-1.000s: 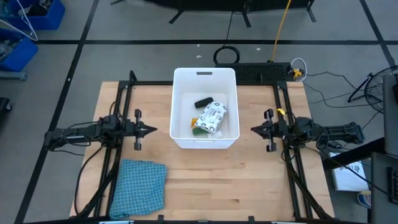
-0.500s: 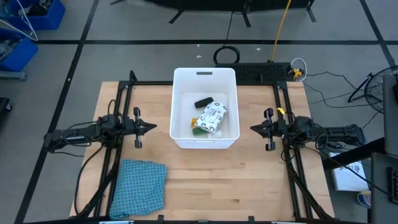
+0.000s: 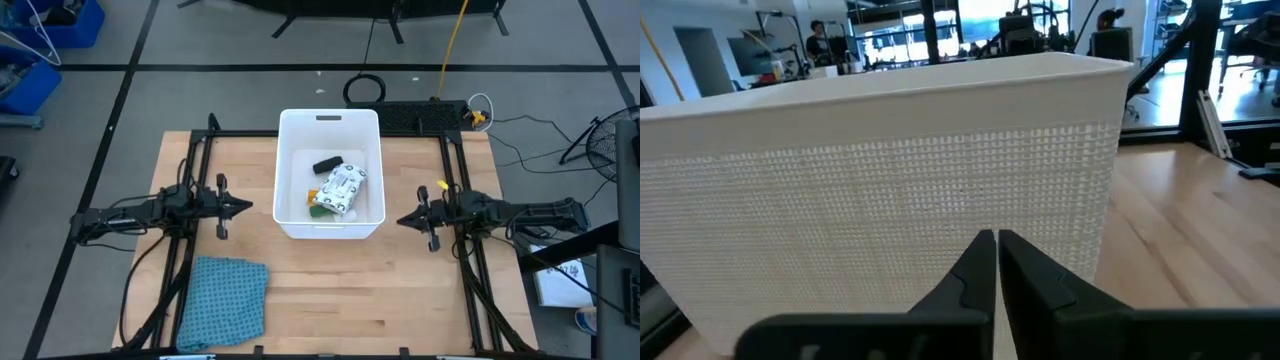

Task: Pick & place medical supplies in basket/bin
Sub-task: Return to Home Position

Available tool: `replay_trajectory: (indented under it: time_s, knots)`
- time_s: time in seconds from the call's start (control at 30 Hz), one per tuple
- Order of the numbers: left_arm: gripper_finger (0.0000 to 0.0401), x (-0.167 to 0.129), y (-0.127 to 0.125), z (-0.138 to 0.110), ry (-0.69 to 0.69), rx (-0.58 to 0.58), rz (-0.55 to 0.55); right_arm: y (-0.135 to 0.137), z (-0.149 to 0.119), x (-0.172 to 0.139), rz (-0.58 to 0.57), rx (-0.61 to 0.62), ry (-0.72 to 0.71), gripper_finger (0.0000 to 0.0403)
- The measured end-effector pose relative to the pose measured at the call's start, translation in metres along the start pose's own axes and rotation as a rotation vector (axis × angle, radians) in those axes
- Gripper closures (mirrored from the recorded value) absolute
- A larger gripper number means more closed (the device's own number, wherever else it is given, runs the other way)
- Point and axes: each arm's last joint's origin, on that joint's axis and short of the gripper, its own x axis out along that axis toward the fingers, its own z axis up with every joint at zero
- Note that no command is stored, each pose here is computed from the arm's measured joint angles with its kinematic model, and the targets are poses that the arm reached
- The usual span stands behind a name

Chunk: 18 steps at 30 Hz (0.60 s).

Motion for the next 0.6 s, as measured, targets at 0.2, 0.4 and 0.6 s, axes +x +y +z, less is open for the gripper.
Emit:
replay_trajectory:
  time_s: [0.2, 0.4, 0.6]
  knots:
    - [0.0398, 0.0, 0.0, 0.0, 0.0, -0.002, -0.001, 0.005, 0.022, -0.003, 0.136, -0.098, -0.23, 0.0403]
    - [0.0377, 0.0, 0.0, 0.0, -0.001, -0.002, -0.001, 0.007, 0.031, -0.006, 0.192, -0.125, -0.326, 0.0403]
    - [0.0359, 0.0, 0.0, 0.0, 0.0, -0.002, -0.001, 0.007, 0.03, -0.005, 0.176, -0.106, -0.317, 0.0403]
